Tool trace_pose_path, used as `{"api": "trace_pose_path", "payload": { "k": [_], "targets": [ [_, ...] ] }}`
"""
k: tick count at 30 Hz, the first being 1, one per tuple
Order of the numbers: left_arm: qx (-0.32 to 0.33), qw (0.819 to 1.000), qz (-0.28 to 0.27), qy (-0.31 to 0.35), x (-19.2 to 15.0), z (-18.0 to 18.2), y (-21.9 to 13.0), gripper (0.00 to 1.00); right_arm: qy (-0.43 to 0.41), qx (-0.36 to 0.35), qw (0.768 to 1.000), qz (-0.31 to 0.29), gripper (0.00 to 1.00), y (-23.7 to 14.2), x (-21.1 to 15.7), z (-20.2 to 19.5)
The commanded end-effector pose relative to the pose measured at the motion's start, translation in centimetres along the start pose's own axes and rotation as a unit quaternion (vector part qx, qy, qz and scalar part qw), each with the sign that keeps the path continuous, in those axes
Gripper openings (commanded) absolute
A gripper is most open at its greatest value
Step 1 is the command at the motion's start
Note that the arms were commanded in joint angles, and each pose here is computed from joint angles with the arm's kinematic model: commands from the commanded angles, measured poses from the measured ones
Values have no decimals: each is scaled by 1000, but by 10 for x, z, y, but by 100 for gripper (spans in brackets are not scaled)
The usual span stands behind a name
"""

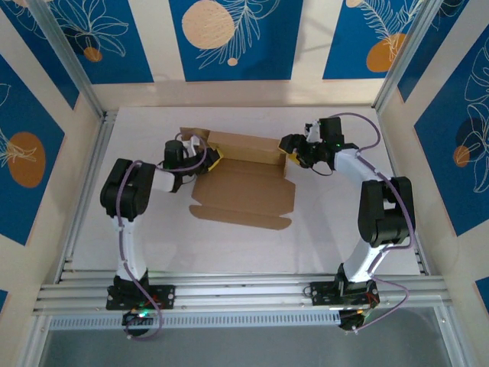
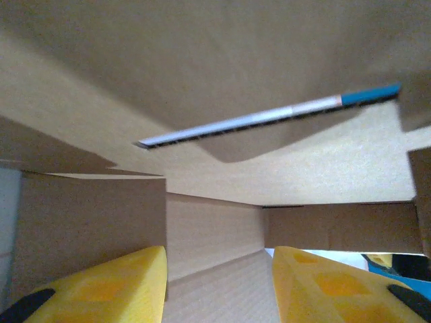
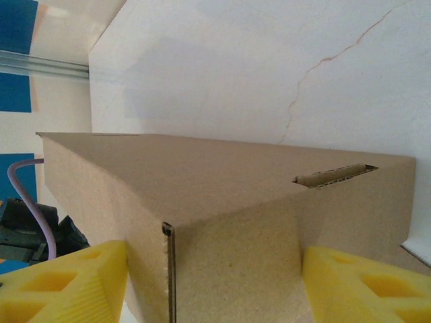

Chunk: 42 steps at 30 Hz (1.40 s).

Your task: Fold the paper box

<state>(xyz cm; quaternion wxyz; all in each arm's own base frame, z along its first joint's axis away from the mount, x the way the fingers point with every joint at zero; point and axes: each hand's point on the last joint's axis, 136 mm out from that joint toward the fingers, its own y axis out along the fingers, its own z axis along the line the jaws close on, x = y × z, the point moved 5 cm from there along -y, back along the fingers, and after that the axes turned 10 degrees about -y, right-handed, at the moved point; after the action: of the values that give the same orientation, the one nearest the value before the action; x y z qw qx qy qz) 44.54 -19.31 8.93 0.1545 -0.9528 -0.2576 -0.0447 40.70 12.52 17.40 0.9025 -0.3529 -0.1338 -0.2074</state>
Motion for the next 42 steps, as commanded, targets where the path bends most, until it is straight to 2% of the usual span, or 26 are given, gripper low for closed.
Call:
{"api": "trace_pose_path", "payload": {
  "k": [1, 5, 10, 15, 18, 21, 24, 28, 32, 34, 37, 40, 42],
  "targets": [
    [-7, 999, 30, 13, -19, -1, 11, 45, 17, -34, 997, 72, 68, 20, -35, -17],
    [-10, 1000, 7, 19, -14, -13, -4, 46, 16, -55, 996, 66, 68, 16, -32, -20],
    [-14, 999, -28, 34, 2, -47, -43, 53, -6, -79, 995, 61, 67, 11, -26, -21],
    [27, 995, -15, 90, -2, -82, -75, 58, -40, -90, 993, 59, 64, 9, -21, -17],
    [64, 986, -23, 151, -3, -109, -99, 58, -46, -90, 993, 56, 63, 7, -18, -14],
    [95, 970, -65, 213, 5, -133, -126, 59, -49, -83, 994, 56, 63, 8, -16, -11],
    [111, 958, -110, 240, 22, -146, -147, 59, -48, -80, 994, 57, 63, 8, -16, -11],
    [139, 948, -167, 233, 52, -147, -168, 60, -53, -75, 994, 61, 63, 12, -17, -10],
    [139, 949, -176, 220, 69, -146, -168, 62, -62, -67, 994, 65, 62, 16, -21, -4],
    [163, 940, -194, 227, 79, -143, -172, 64, -70, -67, 993, 64, 62, 17, -21, 1],
    [225, 916, -223, 245, 100, -127, -177, 64, -74, -67, 993, 65, 62, 17, -21, 5],
    [274, 908, -202, 244, 118, -103, -169, 63, -77, -65, 993, 66, 62, 17, -23, 8],
    [287, 915, -170, 227, 125, -84, -156, 63, -76, -66, 993, 68, 62, 18, -25, 9]
  ]
}}
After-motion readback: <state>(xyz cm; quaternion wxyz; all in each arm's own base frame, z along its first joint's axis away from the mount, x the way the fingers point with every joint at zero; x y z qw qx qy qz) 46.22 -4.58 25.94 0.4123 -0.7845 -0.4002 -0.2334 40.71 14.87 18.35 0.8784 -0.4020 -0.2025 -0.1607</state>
